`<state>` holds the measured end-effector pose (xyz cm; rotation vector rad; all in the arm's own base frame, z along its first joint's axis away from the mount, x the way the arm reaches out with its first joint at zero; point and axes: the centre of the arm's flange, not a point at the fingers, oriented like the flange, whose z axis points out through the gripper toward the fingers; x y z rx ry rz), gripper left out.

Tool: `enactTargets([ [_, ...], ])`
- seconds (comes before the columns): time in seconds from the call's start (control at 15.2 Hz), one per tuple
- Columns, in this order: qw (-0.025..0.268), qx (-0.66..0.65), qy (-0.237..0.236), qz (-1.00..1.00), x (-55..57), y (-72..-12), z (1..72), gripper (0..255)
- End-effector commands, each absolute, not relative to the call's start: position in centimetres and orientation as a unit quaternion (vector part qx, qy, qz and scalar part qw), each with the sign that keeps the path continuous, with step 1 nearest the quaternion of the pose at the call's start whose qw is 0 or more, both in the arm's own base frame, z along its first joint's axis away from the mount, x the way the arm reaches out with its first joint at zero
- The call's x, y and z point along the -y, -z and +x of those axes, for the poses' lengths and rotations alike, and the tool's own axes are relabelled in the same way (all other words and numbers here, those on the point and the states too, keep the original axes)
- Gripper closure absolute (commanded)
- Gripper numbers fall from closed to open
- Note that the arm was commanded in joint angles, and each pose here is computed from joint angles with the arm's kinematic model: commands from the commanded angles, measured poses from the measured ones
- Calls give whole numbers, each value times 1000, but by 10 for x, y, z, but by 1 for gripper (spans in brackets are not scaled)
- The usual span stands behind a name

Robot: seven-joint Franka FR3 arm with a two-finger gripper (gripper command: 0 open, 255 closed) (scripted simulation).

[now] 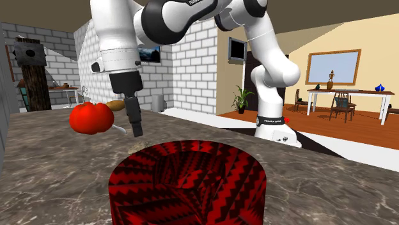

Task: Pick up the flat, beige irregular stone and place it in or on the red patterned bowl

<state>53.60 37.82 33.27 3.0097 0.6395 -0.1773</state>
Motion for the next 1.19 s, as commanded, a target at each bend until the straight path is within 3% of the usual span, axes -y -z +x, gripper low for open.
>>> enactTargets([
  [0.0,30,-213,58,975,-387,-324,538,0],
  [0.92,30,-213,58,975,-385,-289,535,0],
  [0.99,30,-213,58,975,-385,-289,535,255],
  [1.12,30,-213,58,975,-385,-289,534,255],
])
